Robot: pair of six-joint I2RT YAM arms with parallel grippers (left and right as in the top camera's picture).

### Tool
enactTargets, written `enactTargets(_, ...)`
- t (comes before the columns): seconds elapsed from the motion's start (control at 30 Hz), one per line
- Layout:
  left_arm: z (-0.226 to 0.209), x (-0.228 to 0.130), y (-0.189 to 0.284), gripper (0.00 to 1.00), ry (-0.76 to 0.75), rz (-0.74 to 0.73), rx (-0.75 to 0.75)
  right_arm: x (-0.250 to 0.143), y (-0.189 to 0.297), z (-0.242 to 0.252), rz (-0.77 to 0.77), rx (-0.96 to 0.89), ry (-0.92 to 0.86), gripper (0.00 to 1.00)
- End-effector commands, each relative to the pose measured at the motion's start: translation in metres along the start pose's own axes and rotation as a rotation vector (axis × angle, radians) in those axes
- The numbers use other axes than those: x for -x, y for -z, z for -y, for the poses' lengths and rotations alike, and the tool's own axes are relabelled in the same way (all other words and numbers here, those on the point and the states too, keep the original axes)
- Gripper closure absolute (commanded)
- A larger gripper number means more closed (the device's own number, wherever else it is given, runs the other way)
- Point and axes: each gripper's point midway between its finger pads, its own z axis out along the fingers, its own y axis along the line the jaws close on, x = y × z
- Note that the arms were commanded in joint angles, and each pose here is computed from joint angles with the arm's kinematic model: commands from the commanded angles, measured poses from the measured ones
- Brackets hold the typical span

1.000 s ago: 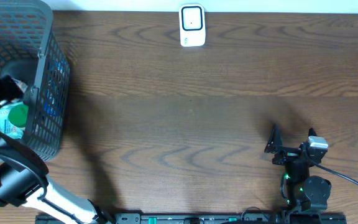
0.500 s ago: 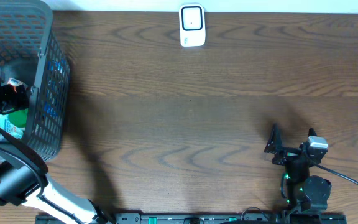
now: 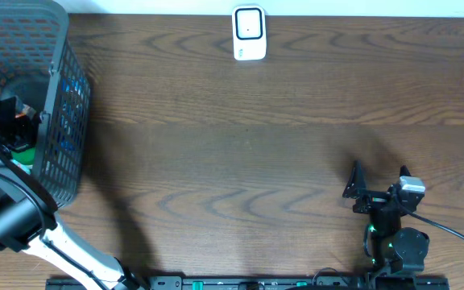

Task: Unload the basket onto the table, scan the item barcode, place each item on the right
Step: 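Reach the left gripper into the basket and grasp the green-capped jar, then carry the jar with the left gripper and set it on the table center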

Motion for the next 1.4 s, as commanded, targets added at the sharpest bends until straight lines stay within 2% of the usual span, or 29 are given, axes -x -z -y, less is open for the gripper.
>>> enactTargets(0.0, 0.006, -0.008, -0.016, 0.02, -0.014, -0.044, -0.030, 0.000, 0.000, 0.000, 0.001, -0.003, 0.012, 0.01)
enactTargets(0.07, 0.007, -0.012, -0.021, 0.04, -0.013, -0.060, -0.035, 0.000, 0.000, 0.000, 0.002, -0.003, 0.012, 0.01)
enactTargets(0.1, 0.007, -0.015, -0.022, 0.21, -0.012, -0.069, -0.034, 0.000, 0.000, 0.000, 0.001, -0.003, 0.012, 0.01)
enactTargets(0.17, 0.007, -0.017, -0.022, 0.30, -0.011, -0.078, -0.034, 0.000, 0.000, 0.000, 0.001, -0.003, 0.012, 0.01)
enactTargets(0.27, 0.007, -0.018, -0.022, 0.36, -0.010, -0.082, -0.036, 0.000, 0.000, 0.000, 0.002, -0.003, 0.012, 0.01)
enactTargets(0.3, 0.008, -0.019, -0.022, 0.43, -0.003, -0.085, -0.037, 0.000, 0.000, 0.000, 0.001, -0.003, 0.012, 0.01)
enactTargets(0.47, 0.007, -0.012, -0.007, 0.43, 0.025, -0.050, -0.022, 0.000, 0.000, 0.000, 0.002, -0.003, 0.012, 0.01)
enactTargets(0.6, 0.002, 0.009, 0.040, 0.43, 0.078, 0.070, 0.021, 0.000, 0.000, 0.000, 0.001, -0.003, 0.012, 0.01)
enactTargets(0.8, 0.003, 0.034, 0.162, 0.43, 0.164, 0.389, 0.101, 0.000, 0.000, 0.000, 0.002, -0.003, 0.012, 0.01)
enactTargets(0.87, 0.012, 0.033, 0.221, 0.43, 0.213, 0.556, 0.109, 0.000, 0.000, 0.000, 0.001, -0.003, 0.012, 0.01)
enactTargets(1.0, 0.059, 0.023, 0.297, 0.43, 0.155, 0.789, 0.012, 0.000, 0.000, 0.000, 0.002, -0.003, 0.012, 0.01)
enactTargets(1.13, 0.133, 0.011, 0.340, 0.43, 0.016, 0.917, -0.120, 0.000, 0.000, 0.000, 0.001, -0.003, 0.012, 0.01)
enactTargets(1.27, 0.222, 0.001, 0.343, 0.43, -0.181, 0.907, -0.243, 0.000, 0.000, 0.000, 0.001, -0.003, 0.012, 0.01)
enactTargets(1.3, 0.268, -0.006, 0.331, 0.43, -0.256, 0.854, -0.315, 0.000, 0.000, 0.000, 0.002, -0.003, 0.012, 0.01)
enactTargets(1.37, 0.310, -0.016, 0.313, 0.43, -0.328, 0.779, -0.375, 0.000, 0.000, 0.000, 0.002, -0.003, 0.012, 0.01)
